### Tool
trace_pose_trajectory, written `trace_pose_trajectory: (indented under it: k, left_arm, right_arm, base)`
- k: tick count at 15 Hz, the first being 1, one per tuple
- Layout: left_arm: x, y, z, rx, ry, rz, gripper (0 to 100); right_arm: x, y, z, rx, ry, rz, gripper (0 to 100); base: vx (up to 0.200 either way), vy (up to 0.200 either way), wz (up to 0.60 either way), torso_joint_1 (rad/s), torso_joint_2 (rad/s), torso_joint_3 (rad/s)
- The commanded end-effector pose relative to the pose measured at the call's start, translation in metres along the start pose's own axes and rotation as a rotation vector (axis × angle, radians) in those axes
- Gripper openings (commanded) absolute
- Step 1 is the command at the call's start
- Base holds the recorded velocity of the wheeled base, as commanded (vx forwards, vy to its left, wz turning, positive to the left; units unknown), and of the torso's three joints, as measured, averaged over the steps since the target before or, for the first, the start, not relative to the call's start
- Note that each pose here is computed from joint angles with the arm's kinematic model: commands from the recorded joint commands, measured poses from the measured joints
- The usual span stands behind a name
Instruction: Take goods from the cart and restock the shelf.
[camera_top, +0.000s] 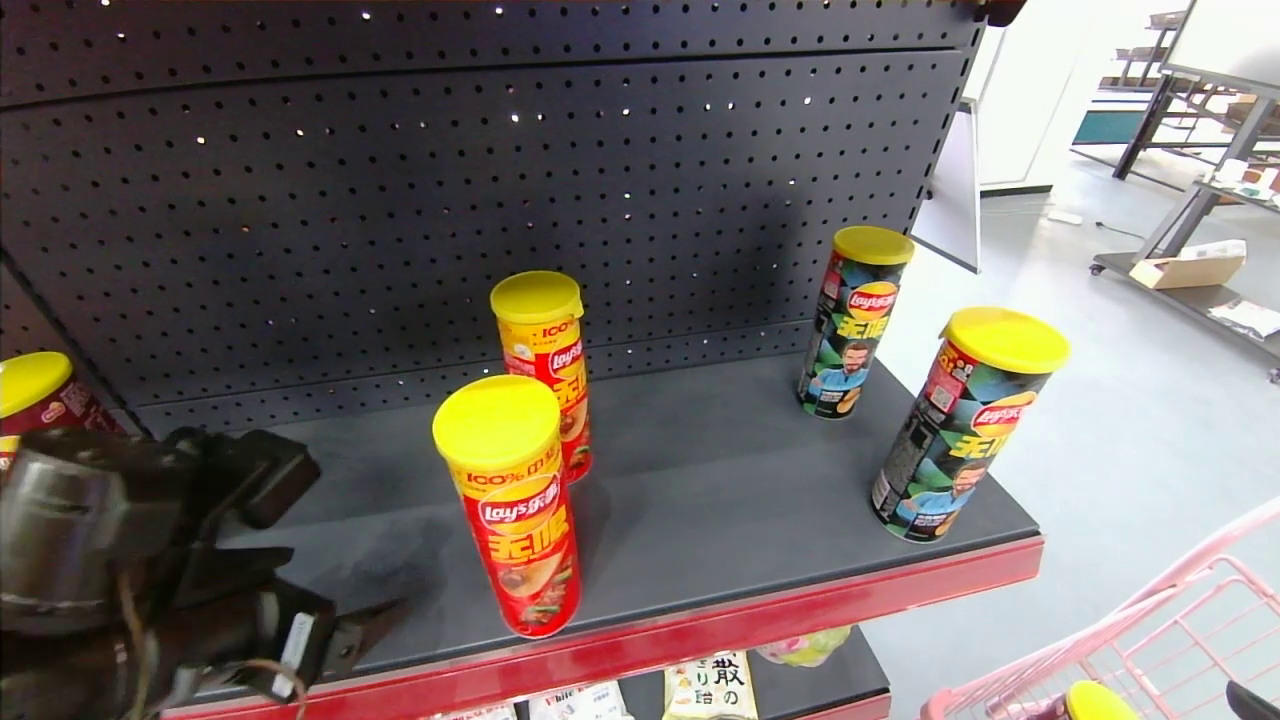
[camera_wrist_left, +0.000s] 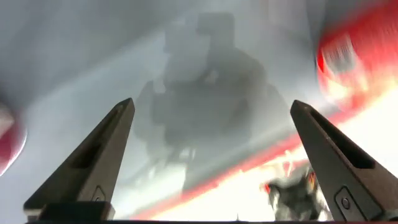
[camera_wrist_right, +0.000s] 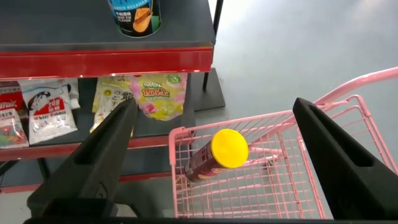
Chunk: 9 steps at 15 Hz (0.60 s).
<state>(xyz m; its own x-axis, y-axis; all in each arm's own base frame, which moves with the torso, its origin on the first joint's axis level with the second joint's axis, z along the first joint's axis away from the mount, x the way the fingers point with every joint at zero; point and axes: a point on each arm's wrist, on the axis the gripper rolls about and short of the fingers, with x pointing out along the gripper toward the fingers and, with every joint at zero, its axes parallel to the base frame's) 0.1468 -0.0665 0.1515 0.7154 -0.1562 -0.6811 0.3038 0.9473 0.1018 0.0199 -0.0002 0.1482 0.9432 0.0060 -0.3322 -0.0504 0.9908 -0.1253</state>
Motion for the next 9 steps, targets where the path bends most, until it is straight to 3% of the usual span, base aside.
trace_pose_trajectory:
  k: [1,2,5,9]
  left_arm:
    - [-0.097,0.018,-0.050,0.011,-0.135,-0.035,100]
    - [-0.105,0.019,-0.060,0.005,-0.162,-0.032,100]
    - [-0.113,0.021,-0.077,-0.057,-0.203,-0.013,100]
    - [-0.114,0.021,-0.078,-0.062,-0.214,-0.007,100]
  right_arm:
    - [0.009,0.001,0.009,-0.026,0.054,-0.002,100]
    - [0.008,0.001,0.014,-0.041,0.043,-0.004,100]
    - [0.010,0.002,0.008,-0.079,0.059,0.012,100]
    - [0.008,0.001,0.006,-0.087,0.049,0.001,100]
  base:
    - [0.000,0.000,0.00,0.000,0.00,0.000]
    - [0.000,0.000,0.00,0.000,0.00,0.000]
    - [0.000,0.000,0.00,0.000,0.00,0.000]
    - [0.000,0.000,0.00,0.000,0.00,0.000]
